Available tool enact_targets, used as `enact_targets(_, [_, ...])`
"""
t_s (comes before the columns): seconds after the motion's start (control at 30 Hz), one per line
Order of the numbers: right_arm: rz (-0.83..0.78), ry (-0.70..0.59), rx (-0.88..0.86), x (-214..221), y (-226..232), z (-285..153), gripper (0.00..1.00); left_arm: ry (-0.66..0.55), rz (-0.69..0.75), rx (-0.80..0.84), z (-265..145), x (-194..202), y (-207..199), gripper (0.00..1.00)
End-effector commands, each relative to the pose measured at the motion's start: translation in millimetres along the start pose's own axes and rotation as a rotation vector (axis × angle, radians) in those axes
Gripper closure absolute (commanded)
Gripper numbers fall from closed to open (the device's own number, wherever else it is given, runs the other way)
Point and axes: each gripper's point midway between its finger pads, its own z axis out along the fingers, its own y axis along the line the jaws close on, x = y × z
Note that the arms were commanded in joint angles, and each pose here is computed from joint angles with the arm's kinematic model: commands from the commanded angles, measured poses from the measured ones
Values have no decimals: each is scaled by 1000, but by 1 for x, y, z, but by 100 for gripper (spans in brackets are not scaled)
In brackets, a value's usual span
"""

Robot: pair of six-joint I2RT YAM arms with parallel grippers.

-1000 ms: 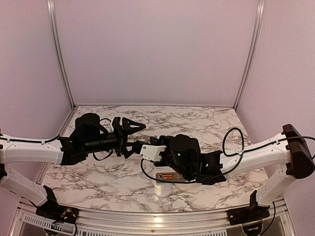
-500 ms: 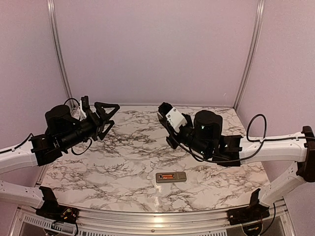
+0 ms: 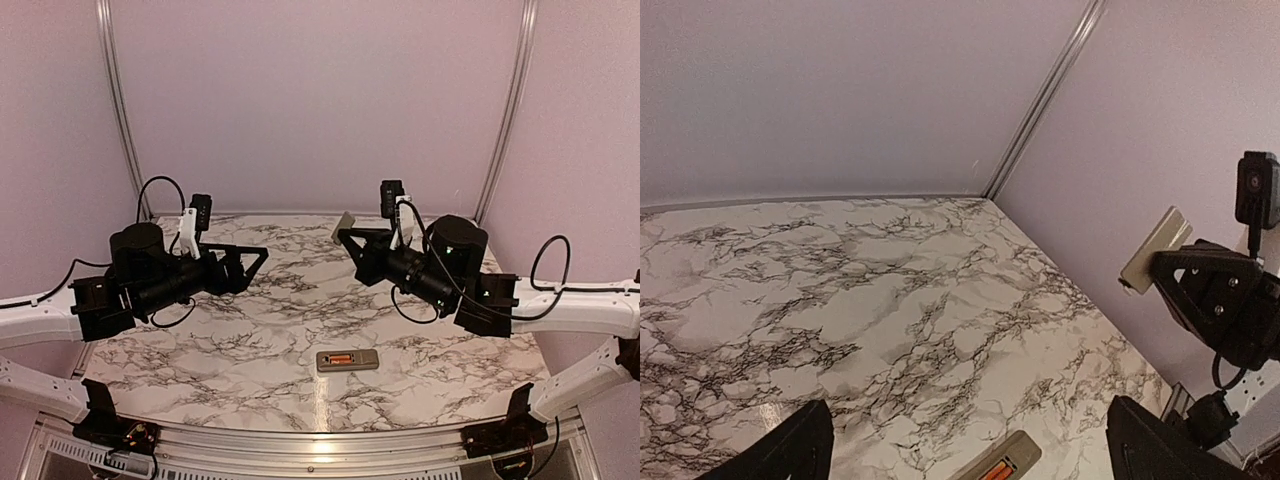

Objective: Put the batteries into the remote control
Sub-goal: Pass from the right arm to the left

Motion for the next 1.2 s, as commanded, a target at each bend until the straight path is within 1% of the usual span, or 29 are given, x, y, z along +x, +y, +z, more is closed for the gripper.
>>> enact_targets(0.0, [215,5,-39,-1,4,-1,100,61,325,50,10,14,-37,2])
enact_targets(0.07, [262,17,-45,6,3,-1,100,88,407,67,17,24,-51,7])
enact_targets(0.17, [323,33,-51,17,2,0,100,116,488,94,26,33,-71,12])
enact_targets(0.3, [367,44,-54,28,-1,-1,100,163,574,101,41,54,-83,17])
enact_targets(0.33, [375,48,-57,31,-1,-2,100,169,615,103,43,59,-86,18])
enact_targets(0.43, [404,55,-80,36,1,-4,100,178,664,115,51,70,-91,23])
enact_targets(0.63, [441,94,-111,50,4,-6,100,181,716,103,61,79,-88,33])
enact_targets(0.8, [462,104,-118,58,3,-10,100,191,739,120,68,84,-92,37])
enact_targets(0.9, [473,107,-128,59,5,-10,100,215,738,131,74,90,-95,38])
enact_targets(1.07, [492,115,-146,63,7,-11,100,214,726,121,84,91,-98,41])
enact_targets(1.13, [495,117,-147,64,7,-11,100,209,716,117,86,89,-100,44])
enact_targets(1.17, [496,118,-147,65,6,-11,100,206,714,115,87,88,-100,48])
